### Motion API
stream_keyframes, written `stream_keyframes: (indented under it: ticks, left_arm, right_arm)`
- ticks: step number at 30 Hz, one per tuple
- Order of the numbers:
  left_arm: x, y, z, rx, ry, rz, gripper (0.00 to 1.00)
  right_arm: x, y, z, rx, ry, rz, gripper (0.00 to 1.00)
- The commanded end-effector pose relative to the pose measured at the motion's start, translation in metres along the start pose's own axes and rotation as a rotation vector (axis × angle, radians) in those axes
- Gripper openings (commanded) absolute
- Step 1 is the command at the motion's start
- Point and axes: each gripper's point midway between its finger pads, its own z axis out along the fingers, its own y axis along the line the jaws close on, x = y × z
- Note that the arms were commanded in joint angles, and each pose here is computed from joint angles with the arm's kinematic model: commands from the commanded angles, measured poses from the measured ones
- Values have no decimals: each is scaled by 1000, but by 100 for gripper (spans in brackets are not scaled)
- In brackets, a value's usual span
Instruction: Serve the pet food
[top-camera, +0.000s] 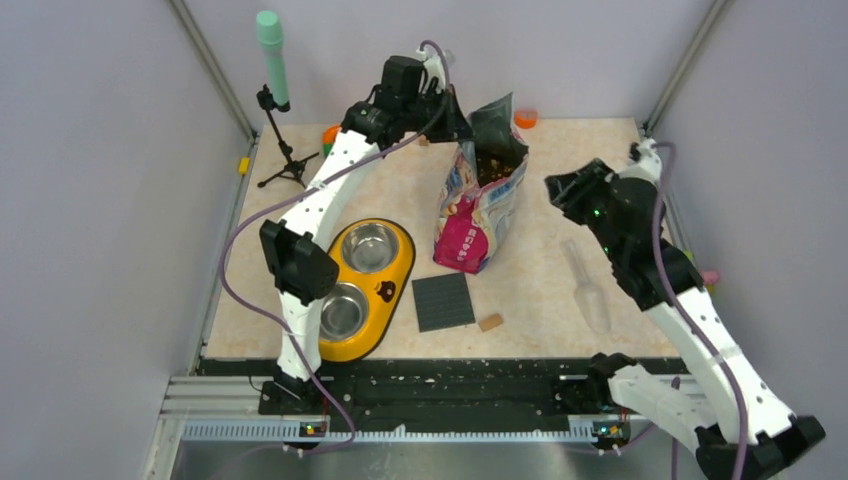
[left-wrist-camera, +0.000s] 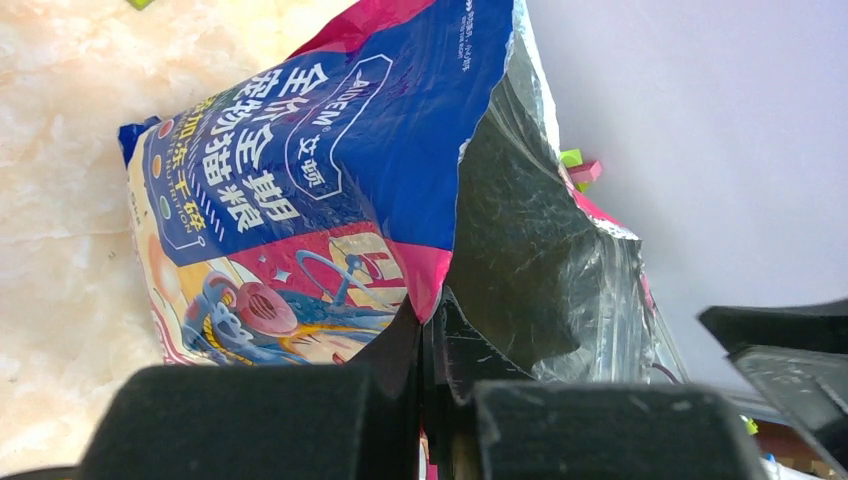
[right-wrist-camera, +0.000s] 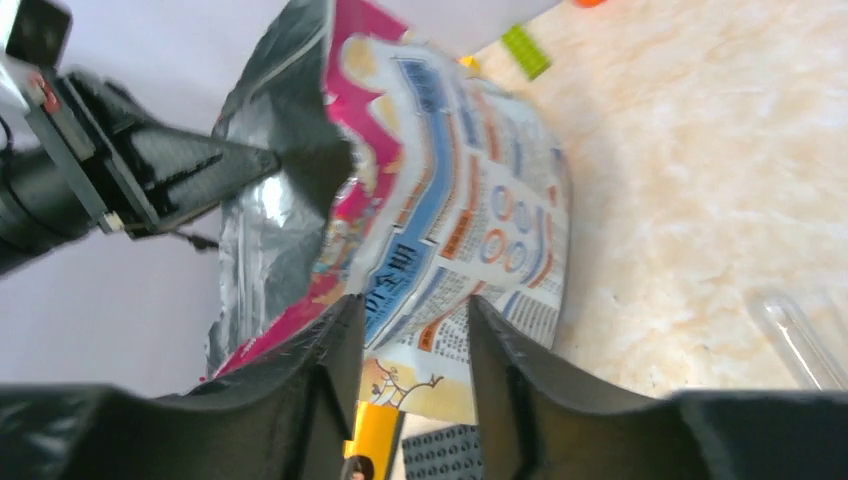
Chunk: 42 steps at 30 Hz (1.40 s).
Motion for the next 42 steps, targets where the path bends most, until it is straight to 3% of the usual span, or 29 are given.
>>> stream_keyframes:
  ticks: [1, 3, 6, 9, 17, 24, 31, 37, 42]
  left_arm:
    - [-55, -52, -30, 126, -186, 108, 0]
    - [-59, -51, -28, 128, -193, 106, 0]
    - [-65, -47, -29, 121, -212, 103, 0]
    - [-69, -48, -29, 129, -226, 109, 0]
    - [-91, -61, -31, 173, -295, 119, 0]
    - [-99, -85, -25, 261, -326, 115, 0]
    - [-98, -91, -33, 244, -328, 162, 0]
    - [-80, -75, -40, 175, -274, 175, 0]
    - [-59, -65, -43, 132, -222, 168, 0]
  right_arm:
    - [7, -69, -26, 242, -43, 105, 37]
    - [45, -82, -16, 235, 87, 205, 30]
    - [108, -76, 2, 111, 288, 330, 29]
    - [140, -60, 16, -41, 384, 450, 29]
    - [163, -60, 63, -77, 404, 537, 29]
    - [197, -7, 133, -197, 483, 633, 29]
    - [185, 27, 194, -356, 435, 728, 30]
    - [173, 5, 164, -276, 425, 620, 37]
    - [145, -49, 110, -58, 382, 465, 62]
